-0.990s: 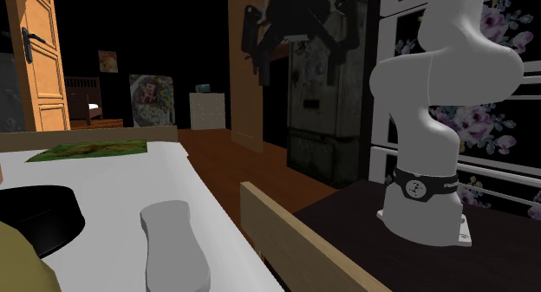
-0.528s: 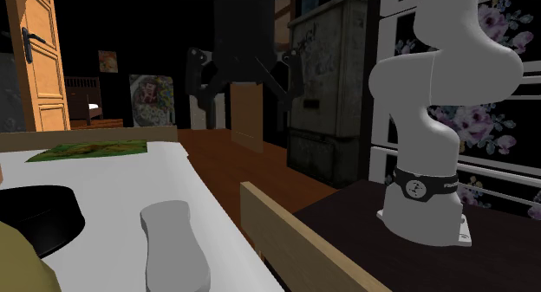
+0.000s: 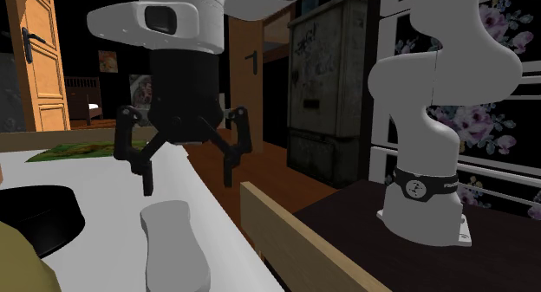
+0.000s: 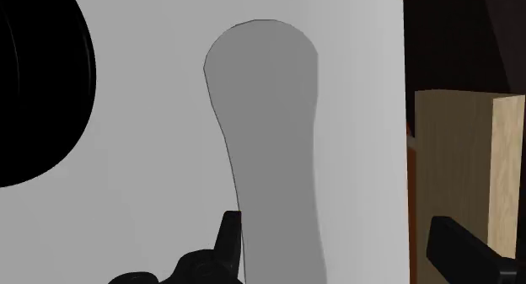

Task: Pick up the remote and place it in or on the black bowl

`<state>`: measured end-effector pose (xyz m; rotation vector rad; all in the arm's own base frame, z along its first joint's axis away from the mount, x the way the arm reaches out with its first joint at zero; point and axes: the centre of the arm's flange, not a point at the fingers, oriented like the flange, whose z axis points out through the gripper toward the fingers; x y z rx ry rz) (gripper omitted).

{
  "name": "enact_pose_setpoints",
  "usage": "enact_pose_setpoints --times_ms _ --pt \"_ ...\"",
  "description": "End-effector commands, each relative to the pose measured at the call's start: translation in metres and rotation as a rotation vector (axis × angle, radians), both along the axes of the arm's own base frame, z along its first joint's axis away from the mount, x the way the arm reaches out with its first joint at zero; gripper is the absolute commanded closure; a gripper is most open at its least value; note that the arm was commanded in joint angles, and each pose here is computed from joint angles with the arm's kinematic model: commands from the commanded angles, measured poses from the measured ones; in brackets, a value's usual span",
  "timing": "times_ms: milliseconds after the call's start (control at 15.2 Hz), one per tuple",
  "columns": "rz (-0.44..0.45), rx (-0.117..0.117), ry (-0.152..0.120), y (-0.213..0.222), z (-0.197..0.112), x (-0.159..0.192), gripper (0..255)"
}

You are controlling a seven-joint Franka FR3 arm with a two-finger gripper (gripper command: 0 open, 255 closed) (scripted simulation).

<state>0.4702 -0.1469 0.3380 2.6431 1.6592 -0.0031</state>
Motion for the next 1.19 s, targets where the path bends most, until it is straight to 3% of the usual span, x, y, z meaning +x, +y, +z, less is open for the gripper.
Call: enact_pose_setpoints --times_ms 0,528,1056,1122 --pt "0.107 0.001 -0.004 -0.006 -0.017 0.023 0" --pt "0.110 0.001 -0.004 -0.007 -0.058 0.024 0" --pt "0.110 0.001 -0.004 -0.007 -0.058 0.024 0" --pt "0.110 0.001 -0.004 -0.007 -0.058 0.024 255"
